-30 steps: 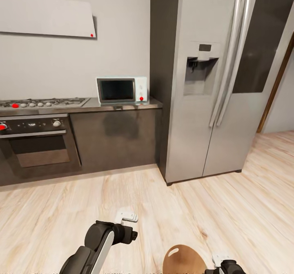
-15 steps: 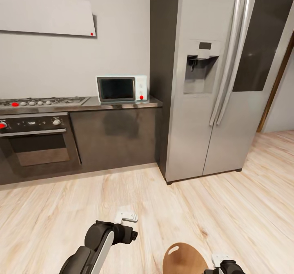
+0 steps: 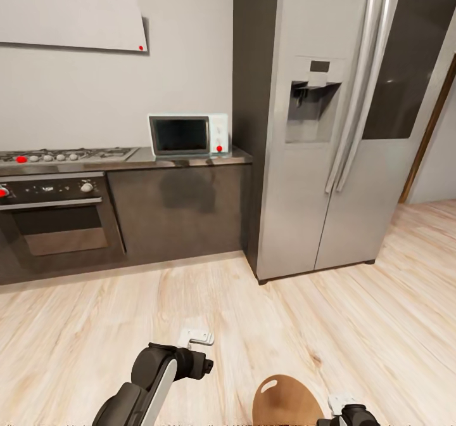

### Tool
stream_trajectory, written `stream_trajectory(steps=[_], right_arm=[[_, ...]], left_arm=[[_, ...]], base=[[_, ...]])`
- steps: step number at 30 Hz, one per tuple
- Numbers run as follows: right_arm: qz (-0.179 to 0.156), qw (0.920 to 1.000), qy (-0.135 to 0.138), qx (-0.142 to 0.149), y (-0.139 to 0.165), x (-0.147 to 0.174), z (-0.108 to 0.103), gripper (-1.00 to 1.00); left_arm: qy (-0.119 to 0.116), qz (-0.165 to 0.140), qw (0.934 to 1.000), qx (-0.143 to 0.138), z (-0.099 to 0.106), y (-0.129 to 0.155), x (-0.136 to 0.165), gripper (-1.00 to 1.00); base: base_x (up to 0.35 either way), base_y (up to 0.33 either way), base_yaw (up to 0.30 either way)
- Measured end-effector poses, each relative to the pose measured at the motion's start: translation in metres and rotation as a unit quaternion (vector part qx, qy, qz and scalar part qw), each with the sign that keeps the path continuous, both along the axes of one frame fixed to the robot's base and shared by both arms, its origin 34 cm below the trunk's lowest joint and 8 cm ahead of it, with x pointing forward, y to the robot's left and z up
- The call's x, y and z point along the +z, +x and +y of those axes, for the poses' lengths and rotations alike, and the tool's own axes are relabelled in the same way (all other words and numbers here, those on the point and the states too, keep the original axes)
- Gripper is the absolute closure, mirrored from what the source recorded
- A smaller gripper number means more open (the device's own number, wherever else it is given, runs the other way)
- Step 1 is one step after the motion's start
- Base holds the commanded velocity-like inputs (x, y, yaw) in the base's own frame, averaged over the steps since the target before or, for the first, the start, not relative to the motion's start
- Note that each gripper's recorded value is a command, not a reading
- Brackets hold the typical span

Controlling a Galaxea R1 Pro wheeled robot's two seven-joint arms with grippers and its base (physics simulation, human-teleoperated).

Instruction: Put the three can of soda from the living room inside the tash can in the kitchen.

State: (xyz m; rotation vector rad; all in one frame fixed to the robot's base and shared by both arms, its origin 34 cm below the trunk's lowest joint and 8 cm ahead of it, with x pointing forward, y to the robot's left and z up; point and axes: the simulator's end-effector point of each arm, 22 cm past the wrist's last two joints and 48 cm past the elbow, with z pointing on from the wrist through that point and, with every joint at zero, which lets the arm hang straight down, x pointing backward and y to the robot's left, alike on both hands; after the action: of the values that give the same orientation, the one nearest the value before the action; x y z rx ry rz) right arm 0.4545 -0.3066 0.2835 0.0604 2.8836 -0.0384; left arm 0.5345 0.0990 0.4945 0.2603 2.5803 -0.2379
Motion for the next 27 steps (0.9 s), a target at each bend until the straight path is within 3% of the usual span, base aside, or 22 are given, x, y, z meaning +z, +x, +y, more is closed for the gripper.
stream_trajectory(steps=[21, 27], right_arm=[[0.005, 1.0, 0.0, 0.001, -0.002, -0.005, 0.0, -1.0], [-0.006, 1.0, 0.001, 0.001, 0.015, 0.002, 0.001, -1.0]], left_arm=[[0.0, 0.01, 0.9999, 0.0, 0.0, -0.002, -0.009, -1.0], [0.0, 0.012, 0.9999, 0.0, 0.0, -0.002, -0.011, -1.0]], base=[[0.0, 0.0, 0.0], [0.0, 0.0, 0.0]])
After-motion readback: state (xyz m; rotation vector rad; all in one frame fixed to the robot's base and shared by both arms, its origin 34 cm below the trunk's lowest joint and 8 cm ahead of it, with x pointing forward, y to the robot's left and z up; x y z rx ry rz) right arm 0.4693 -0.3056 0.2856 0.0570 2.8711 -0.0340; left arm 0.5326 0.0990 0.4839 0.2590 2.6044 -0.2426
